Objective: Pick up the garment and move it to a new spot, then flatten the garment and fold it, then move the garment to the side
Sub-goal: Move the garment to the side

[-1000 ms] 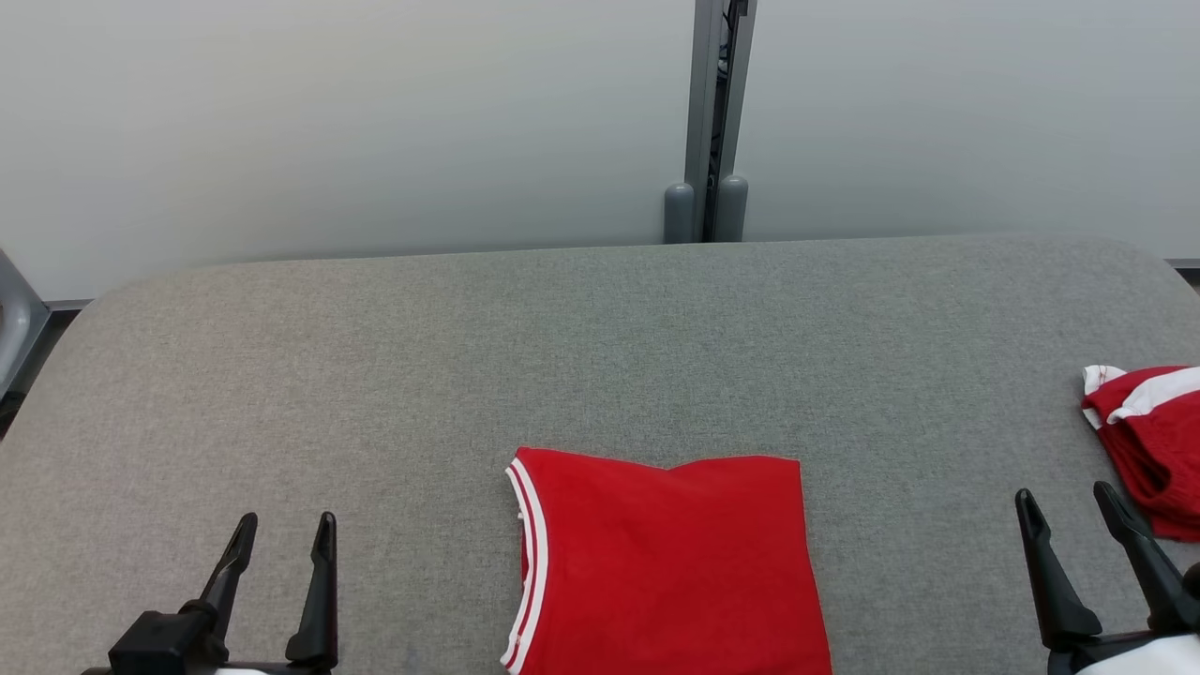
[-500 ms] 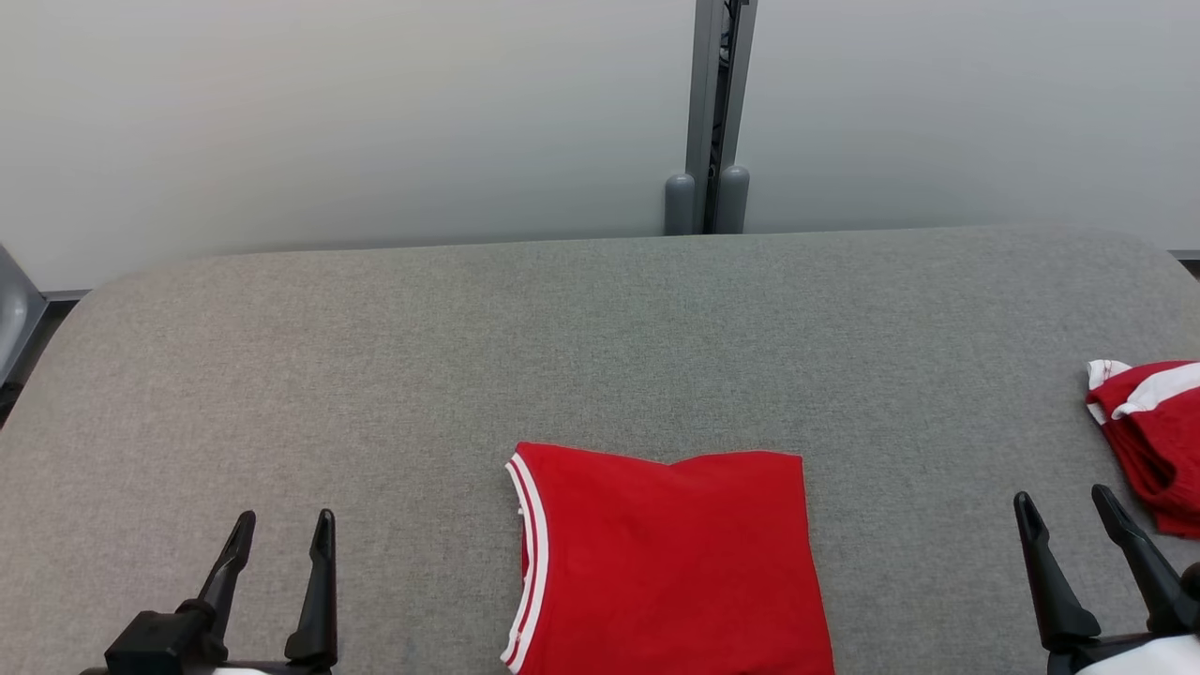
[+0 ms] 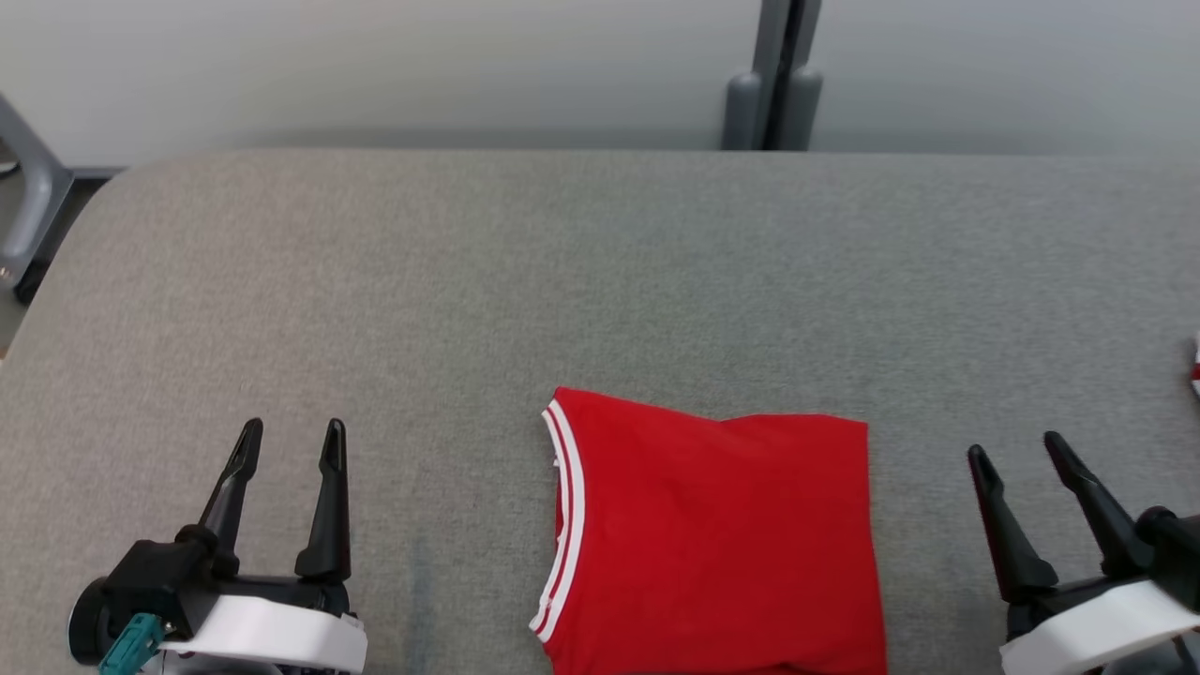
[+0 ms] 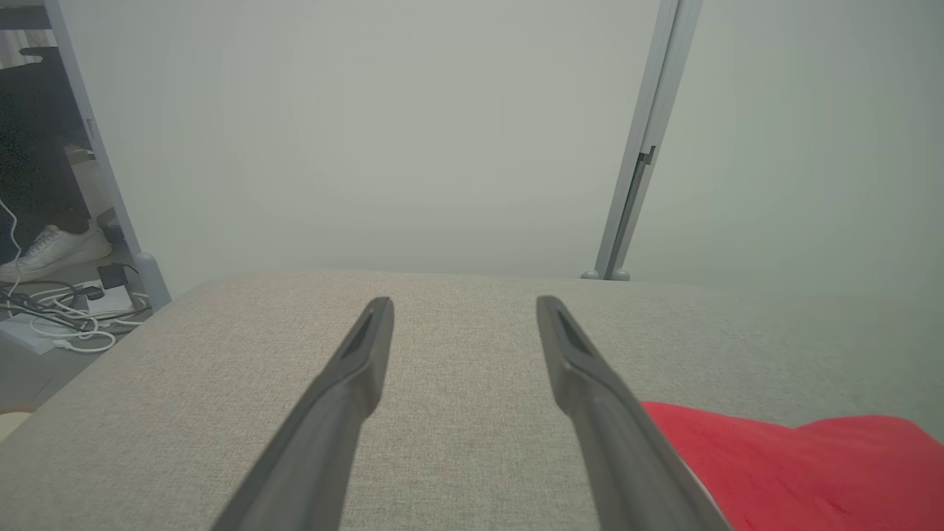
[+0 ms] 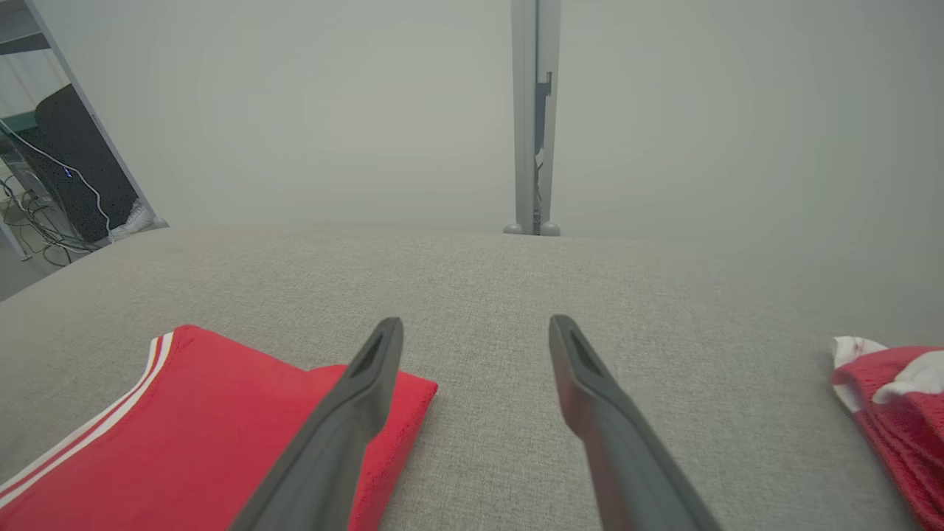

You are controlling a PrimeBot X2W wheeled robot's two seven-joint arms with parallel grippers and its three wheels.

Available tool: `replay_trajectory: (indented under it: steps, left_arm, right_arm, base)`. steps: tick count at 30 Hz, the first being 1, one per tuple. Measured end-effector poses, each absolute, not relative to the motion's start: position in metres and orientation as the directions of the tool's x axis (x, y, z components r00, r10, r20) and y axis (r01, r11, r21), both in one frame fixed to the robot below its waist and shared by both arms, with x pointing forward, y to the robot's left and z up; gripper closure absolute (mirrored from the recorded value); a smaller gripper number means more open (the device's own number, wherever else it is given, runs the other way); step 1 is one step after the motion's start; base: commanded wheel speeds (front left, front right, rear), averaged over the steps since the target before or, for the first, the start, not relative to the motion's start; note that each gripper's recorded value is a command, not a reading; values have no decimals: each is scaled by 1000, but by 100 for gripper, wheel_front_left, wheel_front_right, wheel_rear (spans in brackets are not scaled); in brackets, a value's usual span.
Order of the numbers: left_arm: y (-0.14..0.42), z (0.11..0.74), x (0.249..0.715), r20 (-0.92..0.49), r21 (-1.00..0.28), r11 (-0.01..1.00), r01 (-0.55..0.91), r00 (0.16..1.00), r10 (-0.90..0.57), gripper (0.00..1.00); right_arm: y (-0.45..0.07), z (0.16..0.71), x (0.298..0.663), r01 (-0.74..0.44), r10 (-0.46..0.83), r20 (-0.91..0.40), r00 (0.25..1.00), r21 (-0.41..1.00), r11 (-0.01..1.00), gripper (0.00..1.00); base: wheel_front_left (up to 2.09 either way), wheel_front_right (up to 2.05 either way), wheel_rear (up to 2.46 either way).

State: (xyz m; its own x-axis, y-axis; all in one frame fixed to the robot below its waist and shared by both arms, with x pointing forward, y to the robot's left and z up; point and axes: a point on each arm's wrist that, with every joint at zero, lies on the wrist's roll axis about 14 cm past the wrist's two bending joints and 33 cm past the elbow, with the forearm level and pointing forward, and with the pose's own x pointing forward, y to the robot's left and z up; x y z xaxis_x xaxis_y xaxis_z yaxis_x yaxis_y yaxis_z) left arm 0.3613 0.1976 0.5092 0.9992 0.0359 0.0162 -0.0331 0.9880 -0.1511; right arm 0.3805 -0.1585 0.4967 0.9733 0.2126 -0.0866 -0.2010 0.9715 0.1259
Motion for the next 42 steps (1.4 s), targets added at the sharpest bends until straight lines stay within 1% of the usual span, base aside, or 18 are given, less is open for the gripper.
replay_trajectory:
  steps: [5, 10, 17, 20, 21, 22, 23, 24, 28, 33, 39, 42]
  left_arm:
    - [209, 498, 371, -3, -145, 987, -70, 997, 71, 0]
    - [218, 489, 376, -22, -141, 985, -99, 995, 97, 0]
    - [223, 483, 382, -29, -136, 984, -114, 993, 111, 0]
    - [222, 482, 385, -28, -136, 985, -108, 994, 105, 0]
    - [222, 483, 387, -22, -133, 985, -106, 994, 104, 0]
    - [222, 484, 388, -19, -131, 986, -105, 994, 103, 0]
    - [222, 483, 389, -19, -131, 986, -104, 995, 102, 0]
    - [221, 483, 389, -18, -134, 986, -100, 995, 98, 0]
    - [219, 485, 391, -7, -124, 988, -92, 996, 92, 0]
    - [214, 489, 394, 8, -123, 990, -67, 998, 68, 0]
    - [197, 487, 402, 12, -125, 992, -11, 1000, 12, 0]
    - [174, 486, 413, 18, -144, 988, 59, 998, -57, 0]
  right_arm:
    - [-125, 465, 394, -285, 313, -170, 934, 173, 943, 0]
    - [-98, 425, 391, -344, 399, -278, 874, 226, 911, 0]
    - [-83, 377, 374, -355, 451, -427, 784, 288, 889, 0]
    - [-81, 369, 372, -350, 459, -455, 763, 307, 885, 0]
    - [-81, 367, 372, -348, 461, -463, 757, 311, 884, 38]
    - [-80, 367, 373, -350, 463, -462, 756, 312, 883, 63]
    - [-80, 367, 373, -347, 462, -463, 756, 316, 883, 95]
    - [-81, 367, 374, -344, 462, -464, 756, 318, 883, 100]
    - [-78, 374, 378, -355, 469, -438, 767, 319, 879, 100]
    - [-94, 384, 382, -353, 441, -415, 796, 273, 895, 100]
    - [-134, 399, 387, -322, 363, -400, 841, 168, 932, 100]
    - [-172, 420, 397, -273, 284, -363, 887, 83, 958, 100]
  base:
    - [0, 0, 0]
    - [0, 0, 0]
    - [0, 0, 0]
    - [0, 0, 0]
    - [0, 0, 0]
    - [0, 0, 0]
    - [0, 0, 0]
    - [0, 0, 0]
    - [0, 0, 0]
    - [0, 0, 0]
    - [0, 0, 0]
    - [0, 0, 0]
